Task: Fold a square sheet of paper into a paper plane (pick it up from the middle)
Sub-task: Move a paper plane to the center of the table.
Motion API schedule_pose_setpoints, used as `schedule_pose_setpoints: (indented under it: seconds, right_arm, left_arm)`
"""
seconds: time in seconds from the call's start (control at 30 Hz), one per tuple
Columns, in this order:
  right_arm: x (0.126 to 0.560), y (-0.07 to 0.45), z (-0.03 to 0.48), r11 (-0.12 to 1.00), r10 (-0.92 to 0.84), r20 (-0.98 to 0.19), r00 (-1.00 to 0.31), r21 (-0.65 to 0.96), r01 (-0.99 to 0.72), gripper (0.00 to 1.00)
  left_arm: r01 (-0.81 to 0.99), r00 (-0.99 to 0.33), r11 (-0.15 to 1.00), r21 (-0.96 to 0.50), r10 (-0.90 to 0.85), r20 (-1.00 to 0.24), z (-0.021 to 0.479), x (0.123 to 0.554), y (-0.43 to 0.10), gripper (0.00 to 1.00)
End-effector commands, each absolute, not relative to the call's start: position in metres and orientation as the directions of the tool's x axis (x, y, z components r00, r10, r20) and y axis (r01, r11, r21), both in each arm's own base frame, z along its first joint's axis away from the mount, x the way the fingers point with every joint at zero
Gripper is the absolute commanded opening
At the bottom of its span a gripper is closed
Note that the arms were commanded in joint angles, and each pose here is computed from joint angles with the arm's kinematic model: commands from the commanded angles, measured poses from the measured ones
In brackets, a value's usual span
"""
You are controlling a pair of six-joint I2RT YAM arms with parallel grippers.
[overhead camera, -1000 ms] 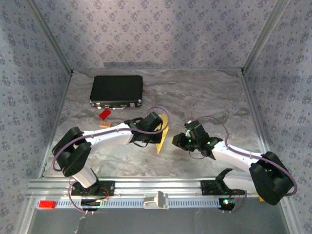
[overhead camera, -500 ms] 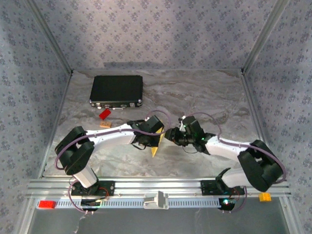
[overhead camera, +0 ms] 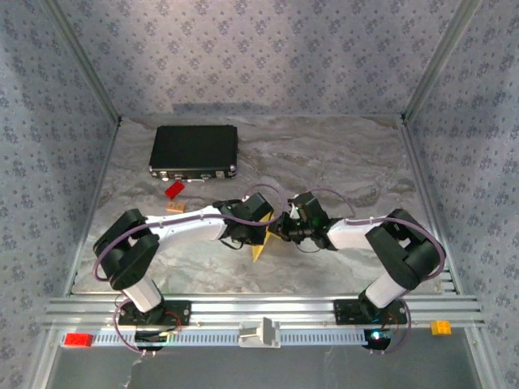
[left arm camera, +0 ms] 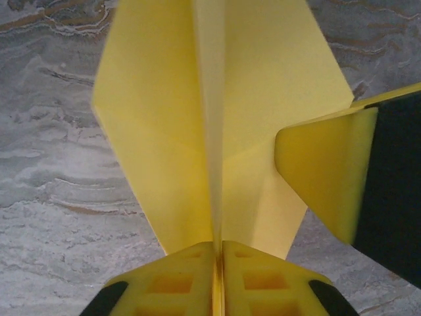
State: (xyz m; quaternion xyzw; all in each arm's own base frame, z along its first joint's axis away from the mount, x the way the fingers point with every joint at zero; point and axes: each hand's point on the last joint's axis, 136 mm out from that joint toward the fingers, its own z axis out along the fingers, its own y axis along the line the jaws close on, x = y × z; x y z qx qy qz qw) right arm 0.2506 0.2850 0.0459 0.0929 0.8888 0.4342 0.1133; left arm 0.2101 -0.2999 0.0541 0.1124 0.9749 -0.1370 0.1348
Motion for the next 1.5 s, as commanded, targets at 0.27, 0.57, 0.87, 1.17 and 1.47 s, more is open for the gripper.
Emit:
schedule_pose_setpoints:
  seconds: [0.27, 0.57, 0.87, 1.17, 1.47]
  right_arm:
    - [0.246, 0.282, 0.031, 0.597, 0.267, -0.089, -0.960, 0.797, 0.092, 0.08]
    - [0.245, 0.275, 0.027, 0.606, 0.280, -0.086, -0.956, 0.788, 0.106, 0.07]
    - [0.245, 0.275, 0.028, 0.606, 0.283, -0.089, -0.955, 0.789, 0.106, 0.07]
    - [0.245, 0.274, 0.028, 0.608, 0.285, -0.090, -0.954, 0.786, 0.108, 0.07]
    - [0.245, 0.274, 0.029, 0.608, 0.286, -0.092, -0.954, 0.787, 0.106, 0.07]
  left_arm:
    - [0.289, -0.931, 0.923, -0.256, 0.209, -0.299, 0.050, 0.208, -0.307, 0.26]
    - [0.303, -0.880, 0.892, -0.336, 0.127, -0.458, 0.093, 0.220, -0.302, 0.48]
    - [0.292, -0.910, 0.876, -0.385, 0.130, -0.394, 0.076, 0.217, -0.303, 0.50]
    - [0.297, -0.922, 0.862, -0.411, 0.146, -0.359, 0.065, 0.214, -0.312, 0.43]
    - [0.275, -0.935, 0.884, -0.377, 0.155, -0.319, 0.048, 0.212, -0.309, 0.43]
